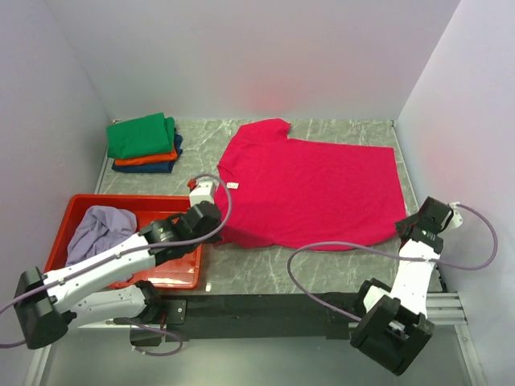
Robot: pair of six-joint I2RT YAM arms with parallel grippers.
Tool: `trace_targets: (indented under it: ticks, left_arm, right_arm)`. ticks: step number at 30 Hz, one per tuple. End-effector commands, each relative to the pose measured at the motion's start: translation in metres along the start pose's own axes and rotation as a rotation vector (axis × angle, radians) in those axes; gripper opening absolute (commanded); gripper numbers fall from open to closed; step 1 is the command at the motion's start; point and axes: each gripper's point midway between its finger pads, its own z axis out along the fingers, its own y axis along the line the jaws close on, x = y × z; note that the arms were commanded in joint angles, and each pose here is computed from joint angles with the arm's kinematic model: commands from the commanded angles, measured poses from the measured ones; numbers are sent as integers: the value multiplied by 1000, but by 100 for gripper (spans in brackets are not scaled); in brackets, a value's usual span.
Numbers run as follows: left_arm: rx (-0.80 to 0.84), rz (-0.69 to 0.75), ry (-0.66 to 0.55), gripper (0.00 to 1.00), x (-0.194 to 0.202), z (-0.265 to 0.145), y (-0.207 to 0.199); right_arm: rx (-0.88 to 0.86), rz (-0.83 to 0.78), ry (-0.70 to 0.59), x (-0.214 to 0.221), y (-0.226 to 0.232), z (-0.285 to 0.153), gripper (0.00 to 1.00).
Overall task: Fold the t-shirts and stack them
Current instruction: Fold the tshirt
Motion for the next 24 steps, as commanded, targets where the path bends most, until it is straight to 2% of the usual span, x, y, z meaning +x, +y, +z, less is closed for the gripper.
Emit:
trace_targets:
  ticks: [1,7,16,24]
  left_arm:
    - [73,-21,-125,1,-53,2,-29]
    - [74,27,-146,1,-82,28,-43]
    - [63,101,-153,1,-120,80,-56]
    - [47,111,-186,0,-161,117,-57]
  right_arm:
    - [-80,-52,-100,-37,33,-7,0]
    - [-59,-136,-85,-41,61,5,0]
    - [-9,-173,-54,-52,83,39,0]
    - [17,-214,-23,-57,109,67,0]
